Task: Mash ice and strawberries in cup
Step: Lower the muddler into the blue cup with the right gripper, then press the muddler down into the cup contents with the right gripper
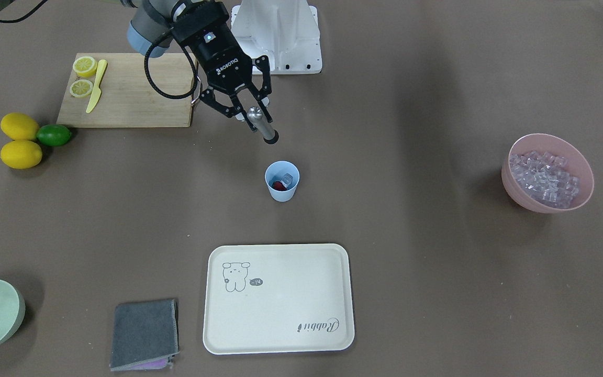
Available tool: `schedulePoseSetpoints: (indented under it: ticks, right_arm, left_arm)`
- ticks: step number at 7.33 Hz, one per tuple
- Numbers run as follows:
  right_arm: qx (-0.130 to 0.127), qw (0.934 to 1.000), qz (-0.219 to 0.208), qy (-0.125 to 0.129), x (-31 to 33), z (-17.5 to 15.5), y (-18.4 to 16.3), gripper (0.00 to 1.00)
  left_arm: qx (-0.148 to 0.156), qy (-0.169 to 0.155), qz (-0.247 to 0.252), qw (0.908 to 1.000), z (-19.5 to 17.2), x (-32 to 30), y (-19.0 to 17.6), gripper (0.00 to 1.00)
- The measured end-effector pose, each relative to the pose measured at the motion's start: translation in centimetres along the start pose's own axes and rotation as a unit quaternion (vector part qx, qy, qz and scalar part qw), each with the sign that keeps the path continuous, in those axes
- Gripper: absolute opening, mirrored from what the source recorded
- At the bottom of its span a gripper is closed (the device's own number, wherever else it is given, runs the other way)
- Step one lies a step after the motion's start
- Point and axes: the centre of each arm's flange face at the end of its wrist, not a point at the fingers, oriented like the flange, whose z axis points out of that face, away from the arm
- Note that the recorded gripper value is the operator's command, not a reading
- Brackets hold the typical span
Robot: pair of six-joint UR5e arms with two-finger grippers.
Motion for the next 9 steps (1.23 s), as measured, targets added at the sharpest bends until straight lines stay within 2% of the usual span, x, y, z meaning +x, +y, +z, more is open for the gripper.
schedulePoseSetpoints:
  ticks: [2, 4, 9]
  right_arm:
    - [0.033, 0.9984, -0.023, 0.04, -0.2, 1.3, 1.2, 0.0]
    - [0.045, 0.9963, -0.037, 0.064, -1.0, 1.9, 2.9, 0.0]
    - [0.032, 0.9961, -0.05, 0.065, -3.1, 3.7, 6.0, 0.0]
  left_arm:
    - [-0.001, 0.0, 0.0, 1.0, 0.1, 0.0, -0.1, 0.98]
    - [-0.002, 0.0, -0.001, 1.0, 0.2, -0.1, -0.1, 0.98]
    - [-0.004, 0.0, -0.004, 1.0, 0.4, -0.4, 0.1, 0.98]
